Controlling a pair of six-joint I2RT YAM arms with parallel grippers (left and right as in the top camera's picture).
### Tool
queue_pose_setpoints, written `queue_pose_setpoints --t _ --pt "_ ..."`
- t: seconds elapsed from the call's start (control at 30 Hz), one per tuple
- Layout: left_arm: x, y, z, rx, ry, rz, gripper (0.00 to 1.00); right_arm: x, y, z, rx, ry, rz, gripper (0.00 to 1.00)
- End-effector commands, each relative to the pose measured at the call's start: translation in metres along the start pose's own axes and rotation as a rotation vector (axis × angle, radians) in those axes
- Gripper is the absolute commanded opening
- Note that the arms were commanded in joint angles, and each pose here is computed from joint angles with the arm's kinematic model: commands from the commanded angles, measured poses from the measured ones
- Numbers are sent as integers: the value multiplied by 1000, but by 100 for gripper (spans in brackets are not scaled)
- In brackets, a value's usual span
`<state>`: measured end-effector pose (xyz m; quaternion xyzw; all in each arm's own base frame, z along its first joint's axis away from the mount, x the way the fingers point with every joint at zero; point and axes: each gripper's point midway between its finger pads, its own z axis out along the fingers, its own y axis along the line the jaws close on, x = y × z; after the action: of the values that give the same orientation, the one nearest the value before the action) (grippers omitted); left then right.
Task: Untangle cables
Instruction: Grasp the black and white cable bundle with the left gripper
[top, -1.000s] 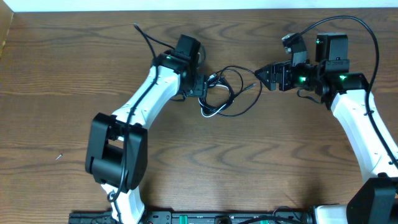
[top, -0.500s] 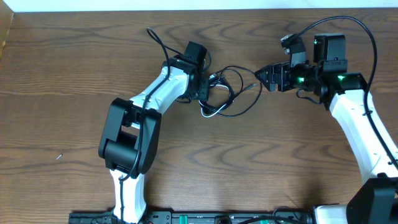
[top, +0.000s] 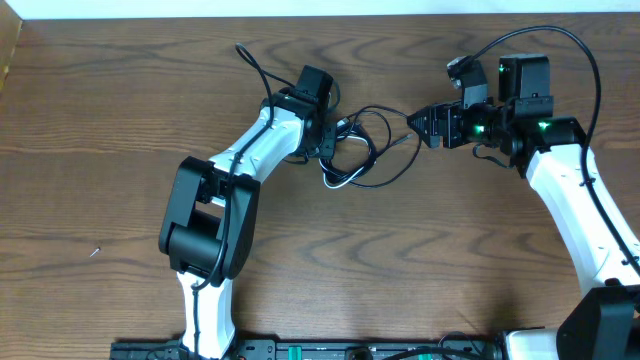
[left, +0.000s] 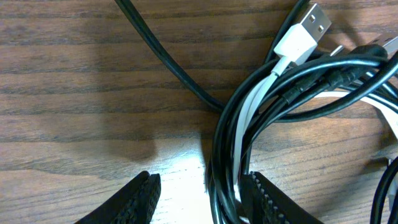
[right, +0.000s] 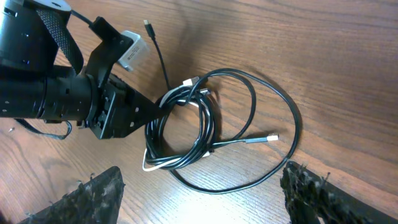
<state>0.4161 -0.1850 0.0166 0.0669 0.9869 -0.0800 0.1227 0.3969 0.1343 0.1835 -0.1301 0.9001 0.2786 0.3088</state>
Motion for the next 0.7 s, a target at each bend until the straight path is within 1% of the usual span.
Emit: queue_pose_setpoints --t 0.0,0.13,0.33,0.43,0.5,0.53,0.67 --pt "10 6 16 -20 37 -5 47 -6 3 -1 0 -9 -5 78" --pt "13 7 21 -24 50 -6 45 -6 4 -1 -1 -8 -7 78" --pt "21 10 33 -33 83 -9 39 -6 5 -1 -2 -8 -8 77" --pt "22 11 36 -34 90 -10 28 -6 5 -1 -2 -7 -8 77" --pt "22 11 35 -34 90 -10 13 -6 5 -1 -2 -7 -8 77" --pt "22 11 35 -34 90 -10 8 -6 5 -1 -2 -8 -8 76" --pt "22 10 29 -34 89 -10 7 -6 5 -1 -2 -9 -8 75"
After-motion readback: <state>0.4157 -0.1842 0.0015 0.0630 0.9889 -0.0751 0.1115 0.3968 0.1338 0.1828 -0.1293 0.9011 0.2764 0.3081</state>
